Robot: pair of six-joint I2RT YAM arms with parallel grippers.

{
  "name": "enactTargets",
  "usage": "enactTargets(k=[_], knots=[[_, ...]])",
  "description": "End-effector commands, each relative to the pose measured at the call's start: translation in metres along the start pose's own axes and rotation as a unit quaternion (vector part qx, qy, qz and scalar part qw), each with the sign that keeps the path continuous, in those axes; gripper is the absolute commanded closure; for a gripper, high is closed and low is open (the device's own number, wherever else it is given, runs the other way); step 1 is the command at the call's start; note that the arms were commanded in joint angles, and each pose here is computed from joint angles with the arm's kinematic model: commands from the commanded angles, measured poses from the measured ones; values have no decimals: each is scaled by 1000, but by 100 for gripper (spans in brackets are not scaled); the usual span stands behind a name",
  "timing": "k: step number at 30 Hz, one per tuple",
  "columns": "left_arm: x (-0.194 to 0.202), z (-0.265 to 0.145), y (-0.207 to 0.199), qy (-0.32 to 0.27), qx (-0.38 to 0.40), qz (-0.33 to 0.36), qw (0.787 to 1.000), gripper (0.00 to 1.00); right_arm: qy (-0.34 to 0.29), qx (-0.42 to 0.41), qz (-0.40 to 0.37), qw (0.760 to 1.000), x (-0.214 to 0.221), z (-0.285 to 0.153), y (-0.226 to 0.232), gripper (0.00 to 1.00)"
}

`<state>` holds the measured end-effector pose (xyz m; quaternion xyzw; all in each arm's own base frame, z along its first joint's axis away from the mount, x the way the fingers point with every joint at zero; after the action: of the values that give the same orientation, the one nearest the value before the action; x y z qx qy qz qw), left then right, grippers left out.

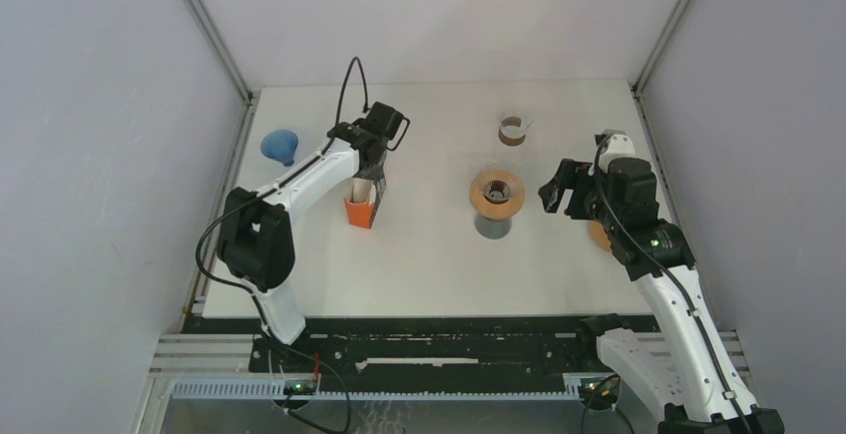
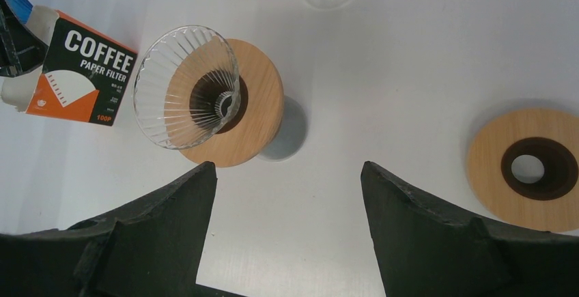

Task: Place the coffee filter in the dripper
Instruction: Pick up the coffee filter from the coffee filter holder.

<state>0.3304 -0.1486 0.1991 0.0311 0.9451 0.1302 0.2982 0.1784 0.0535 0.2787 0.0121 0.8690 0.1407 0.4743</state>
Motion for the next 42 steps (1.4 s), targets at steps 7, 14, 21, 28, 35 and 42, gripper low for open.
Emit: enactTargets(k=[7, 14, 21, 28, 35, 42], knots=[[2, 9, -5, -3, -8, 2, 1000, 64, -24, -7, 13, 1000, -7, -1, 2, 14], [5, 12, -8, 3, -2, 5, 1000, 68, -25, -9, 15, 1000, -7, -2, 3, 14], [3, 4, -5, -2, 6, 1, 1000, 79, -26, -14, 20, 999, -8, -1, 4, 14], [2, -5, -2, -8, 16, -5, 1000, 86, -28, -14, 22, 999, -8, -3, 4, 14], [-4, -19, 5, -23, 15, -10, 1000, 86, -28, -10, 21, 999, -7, -5, 4, 14], [-8, -24, 8, -30, 15, -10, 999, 91, -30, -16, 23, 999, -8, -4, 5, 14]])
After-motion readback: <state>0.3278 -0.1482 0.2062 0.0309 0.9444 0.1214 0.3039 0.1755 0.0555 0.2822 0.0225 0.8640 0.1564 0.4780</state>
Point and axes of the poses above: each gripper's point midway between its finger pads, its own z axis out along the fingers, its own y axis along the line the jaws close on, x = y × z, the point moved 9 cm from there along -z, back along the fingers, and after that the axes turned 3 degrees about -z, right-handed, at the moved point
